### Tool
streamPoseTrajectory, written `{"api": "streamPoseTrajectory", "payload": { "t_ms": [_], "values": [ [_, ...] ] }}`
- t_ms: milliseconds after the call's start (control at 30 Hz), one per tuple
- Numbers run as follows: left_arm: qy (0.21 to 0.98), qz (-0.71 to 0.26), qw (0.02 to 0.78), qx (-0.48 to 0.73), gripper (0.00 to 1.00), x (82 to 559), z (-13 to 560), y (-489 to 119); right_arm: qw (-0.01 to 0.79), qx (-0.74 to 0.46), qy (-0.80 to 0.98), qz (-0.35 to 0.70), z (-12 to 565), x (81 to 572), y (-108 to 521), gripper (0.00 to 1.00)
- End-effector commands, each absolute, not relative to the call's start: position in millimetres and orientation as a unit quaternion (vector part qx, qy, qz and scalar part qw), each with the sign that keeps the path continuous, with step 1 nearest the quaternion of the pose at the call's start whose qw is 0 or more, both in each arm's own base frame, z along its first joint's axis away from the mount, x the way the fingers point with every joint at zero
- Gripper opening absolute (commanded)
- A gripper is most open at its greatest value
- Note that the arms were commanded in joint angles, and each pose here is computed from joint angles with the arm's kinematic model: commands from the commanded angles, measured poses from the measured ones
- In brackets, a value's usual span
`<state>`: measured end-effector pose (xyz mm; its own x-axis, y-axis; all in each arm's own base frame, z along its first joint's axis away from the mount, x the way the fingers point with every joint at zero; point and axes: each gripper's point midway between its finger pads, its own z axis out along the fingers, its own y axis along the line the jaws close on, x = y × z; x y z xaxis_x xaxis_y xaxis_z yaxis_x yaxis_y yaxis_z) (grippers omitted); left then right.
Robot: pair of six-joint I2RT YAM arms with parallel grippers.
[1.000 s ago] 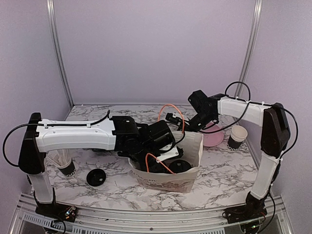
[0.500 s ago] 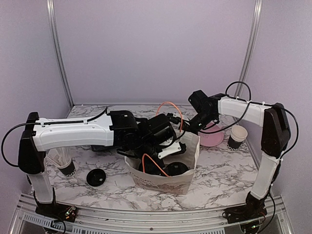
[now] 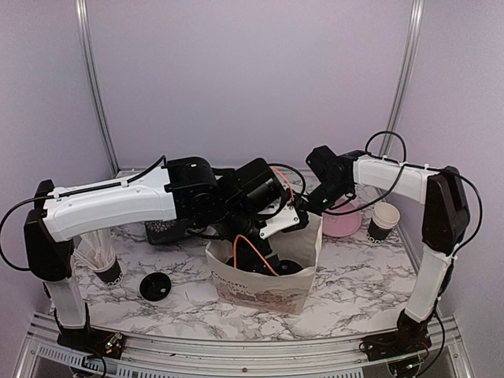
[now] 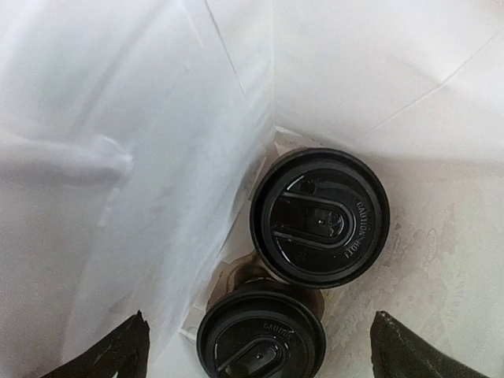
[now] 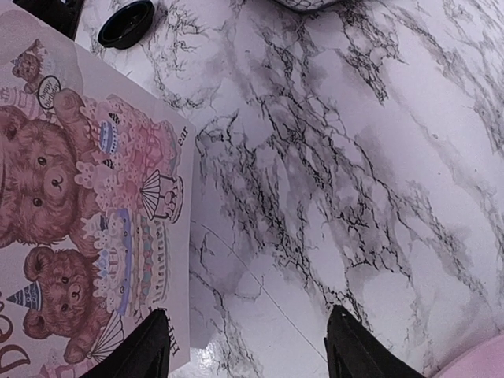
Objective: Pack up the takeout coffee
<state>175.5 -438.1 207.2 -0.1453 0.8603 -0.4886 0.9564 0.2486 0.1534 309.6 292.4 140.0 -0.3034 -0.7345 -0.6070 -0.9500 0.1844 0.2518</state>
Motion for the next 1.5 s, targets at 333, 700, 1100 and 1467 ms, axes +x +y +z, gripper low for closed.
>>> {"api": "streamPoseTrajectory", "payload": {
  "t_ms": [333,700,1100,1467],
  "values": [
    [0.727,-0.084,0.354,0.582,0.99,219,288,-446,0.258,-0.534,0.753,0.285,208,353,269,0.66],
    [0.709,-0.078,0.474,0.517,0.99,242,374,-434,0.285,-0.523,0.757,0.269,232,355,259,0.66],
    [0.796,-0.014,0.553,0.244,0.93,253,429,-283,0.404,-0.452,0.767,0.210,296,369,196,0.68],
    [0.895,-0.003,0.444,0.047,0.56,204,334,-151,0.470,-0.401,0.761,0.197,263,374,158,0.72]
  ]
}}
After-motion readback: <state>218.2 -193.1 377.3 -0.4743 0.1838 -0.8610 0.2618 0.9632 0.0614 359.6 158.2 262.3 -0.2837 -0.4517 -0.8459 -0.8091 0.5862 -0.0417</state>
